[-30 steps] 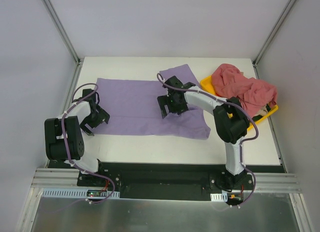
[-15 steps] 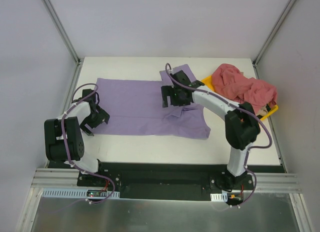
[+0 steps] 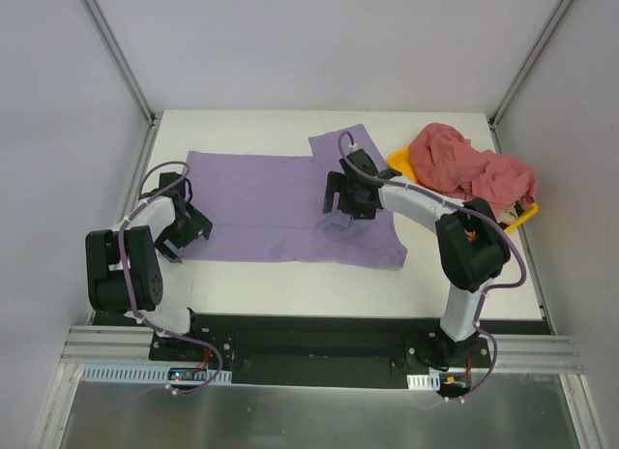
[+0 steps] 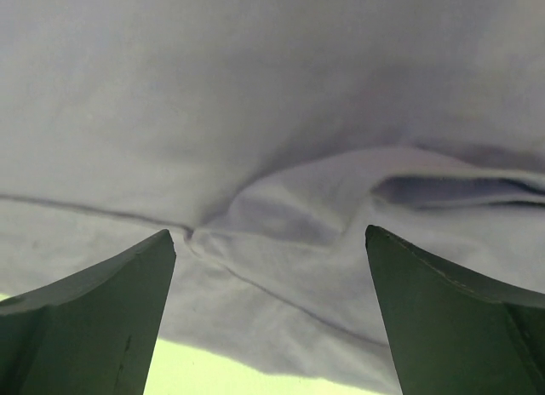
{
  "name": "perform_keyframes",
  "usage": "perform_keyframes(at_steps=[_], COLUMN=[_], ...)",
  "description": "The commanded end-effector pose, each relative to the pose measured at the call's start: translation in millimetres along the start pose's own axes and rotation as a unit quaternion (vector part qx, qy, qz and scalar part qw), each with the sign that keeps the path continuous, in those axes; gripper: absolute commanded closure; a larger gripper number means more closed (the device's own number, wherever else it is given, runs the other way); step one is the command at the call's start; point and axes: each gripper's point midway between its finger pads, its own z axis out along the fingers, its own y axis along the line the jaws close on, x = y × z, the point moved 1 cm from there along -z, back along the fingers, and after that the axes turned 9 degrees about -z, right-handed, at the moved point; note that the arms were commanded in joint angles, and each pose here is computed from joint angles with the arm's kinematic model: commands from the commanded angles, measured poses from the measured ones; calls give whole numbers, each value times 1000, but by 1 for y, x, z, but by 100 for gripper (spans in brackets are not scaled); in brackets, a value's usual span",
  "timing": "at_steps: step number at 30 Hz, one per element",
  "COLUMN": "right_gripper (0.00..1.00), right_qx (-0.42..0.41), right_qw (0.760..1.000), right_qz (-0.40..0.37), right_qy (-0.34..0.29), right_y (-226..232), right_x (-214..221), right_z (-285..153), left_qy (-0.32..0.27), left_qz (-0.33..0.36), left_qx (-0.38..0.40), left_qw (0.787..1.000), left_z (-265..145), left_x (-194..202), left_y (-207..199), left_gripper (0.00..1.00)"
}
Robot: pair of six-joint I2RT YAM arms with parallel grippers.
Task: Fold and stack the t-shirts
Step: Fold the flattened tshirt in 1/3 of the way
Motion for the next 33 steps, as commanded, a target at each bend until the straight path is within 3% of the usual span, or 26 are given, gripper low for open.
perform_keyframes(at_steps=[1, 8, 14, 19, 25, 29, 33], right_gripper=[4, 4, 4, 4, 4, 4, 4], right_qx=[-9, -85, -32, -21, -9, 8, 1], right_qw=[999, 994, 987, 988, 997, 1000, 998], right_qz=[18, 62, 145, 143, 61, -19, -42], right_qy=[-25, -28, -54, -56, -48, 2, 48], right_y=[15, 58, 52, 49, 33, 15, 4], right_x=[-31, -57, -84, -91, -69, -19, 34], right_z=[13, 16, 13, 11, -11, -31, -36], left_qy=[-4, -6, -6, -8, -11, -10, -8], left_qz=[4, 3, 4, 4, 2, 2, -2], left_qx=[2, 3, 3, 4, 4, 1, -10], left_qw=[1000, 1000, 1000, 1000, 1000, 1000, 1000], left_z=[-6, -7, -7, -8, -9, -7, -5], left_x=[-2, -2, -1, -2, -3, -2, 0], left_y=[5, 6, 6, 6, 7, 7, 12], left_gripper=[1, 1, 1, 1, 1, 1, 1])
